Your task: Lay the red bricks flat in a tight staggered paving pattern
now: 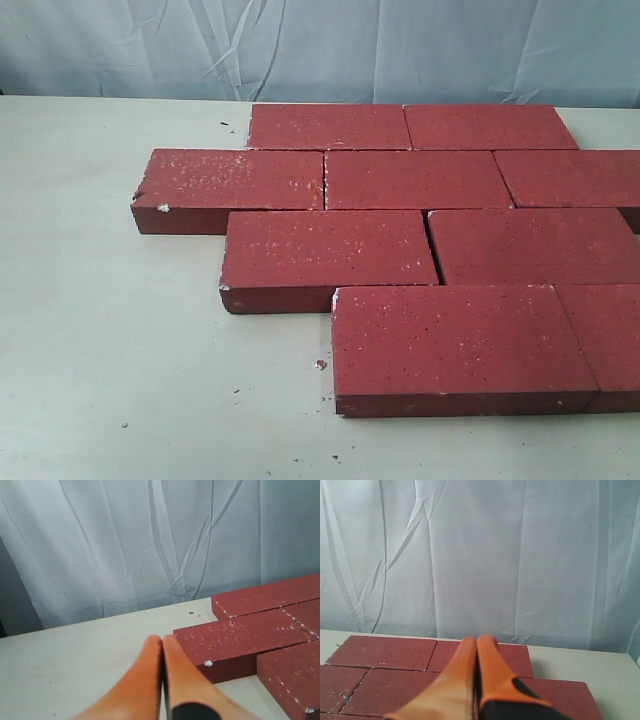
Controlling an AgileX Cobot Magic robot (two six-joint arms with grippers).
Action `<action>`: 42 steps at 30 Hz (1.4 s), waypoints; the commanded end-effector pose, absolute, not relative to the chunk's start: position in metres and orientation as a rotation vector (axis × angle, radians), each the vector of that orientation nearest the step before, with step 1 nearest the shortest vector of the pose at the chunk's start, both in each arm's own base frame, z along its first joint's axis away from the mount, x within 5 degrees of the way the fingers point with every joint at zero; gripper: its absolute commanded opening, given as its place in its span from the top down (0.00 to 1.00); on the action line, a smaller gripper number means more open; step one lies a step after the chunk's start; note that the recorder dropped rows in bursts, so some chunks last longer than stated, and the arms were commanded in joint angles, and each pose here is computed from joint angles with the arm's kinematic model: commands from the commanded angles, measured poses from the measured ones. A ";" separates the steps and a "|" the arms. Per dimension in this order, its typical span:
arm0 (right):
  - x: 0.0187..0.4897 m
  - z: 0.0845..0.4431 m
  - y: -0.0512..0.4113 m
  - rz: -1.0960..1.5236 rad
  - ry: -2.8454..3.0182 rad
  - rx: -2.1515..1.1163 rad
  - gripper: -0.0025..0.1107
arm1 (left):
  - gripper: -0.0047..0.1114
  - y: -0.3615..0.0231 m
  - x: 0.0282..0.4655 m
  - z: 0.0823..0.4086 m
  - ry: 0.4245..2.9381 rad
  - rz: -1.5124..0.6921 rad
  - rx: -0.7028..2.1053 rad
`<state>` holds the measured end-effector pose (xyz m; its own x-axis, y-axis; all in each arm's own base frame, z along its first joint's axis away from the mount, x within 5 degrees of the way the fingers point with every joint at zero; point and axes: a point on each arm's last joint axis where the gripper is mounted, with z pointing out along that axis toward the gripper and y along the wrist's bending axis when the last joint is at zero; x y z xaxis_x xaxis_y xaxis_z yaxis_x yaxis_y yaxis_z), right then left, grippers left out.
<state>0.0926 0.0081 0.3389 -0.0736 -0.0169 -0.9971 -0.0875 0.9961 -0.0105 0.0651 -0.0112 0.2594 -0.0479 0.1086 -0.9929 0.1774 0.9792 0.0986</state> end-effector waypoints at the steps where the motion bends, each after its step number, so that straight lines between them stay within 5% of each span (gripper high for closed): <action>1: 0.092 0.339 0.007 0.052 1.632 -0.076 0.98 | 0.96 -0.010 0.060 0.241 1.622 -0.099 0.173; 17: 0.092 0.339 0.008 0.071 1.633 -0.064 0.98 | 0.96 -0.009 0.055 0.196 1.663 -0.119 0.144; 42: 0.092 0.339 0.008 0.070 1.637 -0.065 0.98 | 0.96 -0.008 0.055 0.192 1.713 -0.121 0.097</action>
